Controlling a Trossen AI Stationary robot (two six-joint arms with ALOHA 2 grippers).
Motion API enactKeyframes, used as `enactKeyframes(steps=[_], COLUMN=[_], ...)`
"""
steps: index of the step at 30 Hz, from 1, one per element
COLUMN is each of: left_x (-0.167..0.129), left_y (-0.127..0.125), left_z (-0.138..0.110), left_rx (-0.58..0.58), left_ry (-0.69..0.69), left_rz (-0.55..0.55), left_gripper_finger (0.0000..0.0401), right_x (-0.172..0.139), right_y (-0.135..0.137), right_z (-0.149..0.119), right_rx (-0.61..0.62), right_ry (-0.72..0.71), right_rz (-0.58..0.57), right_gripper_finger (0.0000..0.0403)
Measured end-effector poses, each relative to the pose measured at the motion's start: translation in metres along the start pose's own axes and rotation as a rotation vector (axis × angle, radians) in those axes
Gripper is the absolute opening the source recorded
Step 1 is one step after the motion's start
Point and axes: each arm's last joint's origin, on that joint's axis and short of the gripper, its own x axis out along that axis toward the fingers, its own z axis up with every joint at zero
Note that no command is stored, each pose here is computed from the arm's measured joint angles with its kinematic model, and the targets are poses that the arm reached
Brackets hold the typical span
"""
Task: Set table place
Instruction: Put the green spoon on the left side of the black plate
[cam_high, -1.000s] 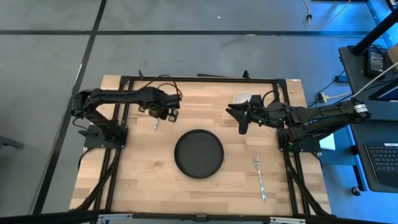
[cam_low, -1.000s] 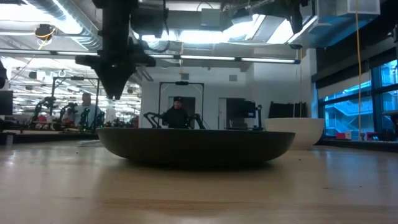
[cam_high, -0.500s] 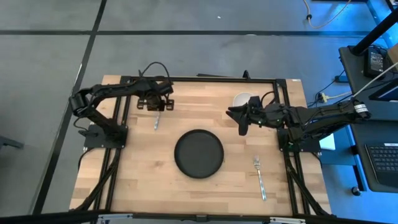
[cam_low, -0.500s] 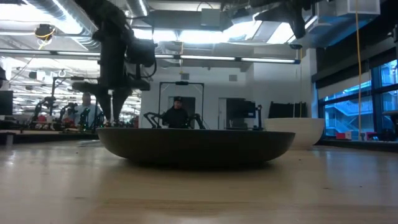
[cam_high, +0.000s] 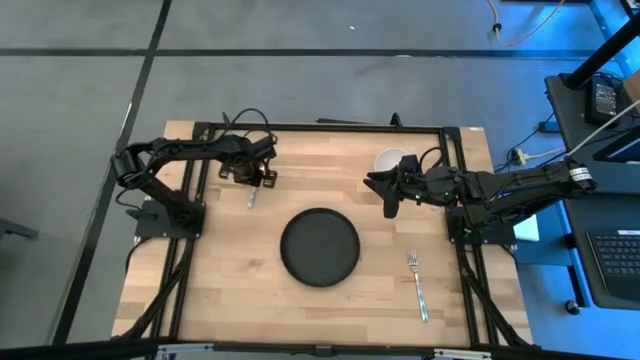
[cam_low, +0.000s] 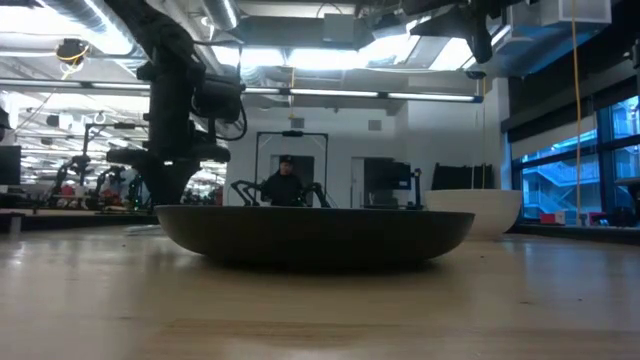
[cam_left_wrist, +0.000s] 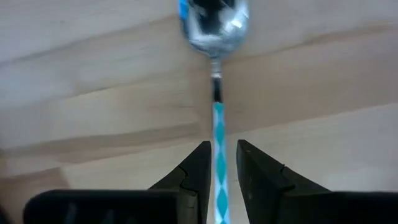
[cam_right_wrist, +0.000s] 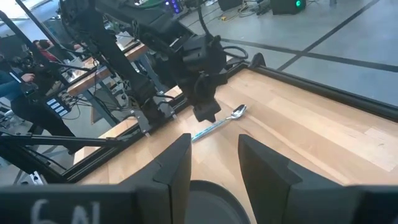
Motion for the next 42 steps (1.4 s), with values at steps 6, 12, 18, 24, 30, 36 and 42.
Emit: enactKeyframes(steps=[6,12,18,24,30,36,42], left_x=[0.007,0.01,0.011,0.011,0.011,0.011,0.021], left_y=[-0.005,-0.002,-0.001,-0.001,-0.001,-0.001,-0.002], left_z=[-0.005,-0.008,-0.009,-0.008,-0.008,-0.008,-0.007], left_rx=[0.028,0.028,0.05,0.078,0.08,0.08,0.082], left_ry=[-0.031,-0.021,-0.027,-0.031,-0.048,-0.048,-0.026], left_rz=[-0.039,-0.01,-0.008,-0.003,0.012,0.012,0.037], left_gripper_finger=[0.007,0.0069,0.0069,0.0069,0.0069,0.0069,0.0069], right_x=[0.0,0.0,0.0,0.0,0.0,0.0,0.0], right_y=[0.0,0.0,0.0,0.0,0.0,0.0,0.0], right_z=[0.0,0.0,0.0,0.0,0.0,0.0,0.0], right_rx=[0.001,0.006,0.007,0.009,0.009,0.009,0.009], right_ry=[-0.001,-0.002,-0.002,-0.002,-0.002,-0.002,-0.002], right_rz=[0.0,0.0,0.0,0.0,0.0,0.0,0.0], right_gripper_finger=[0.0135,0.0135,0.0135,0.0135,0.0135,0.0135,0.0135])
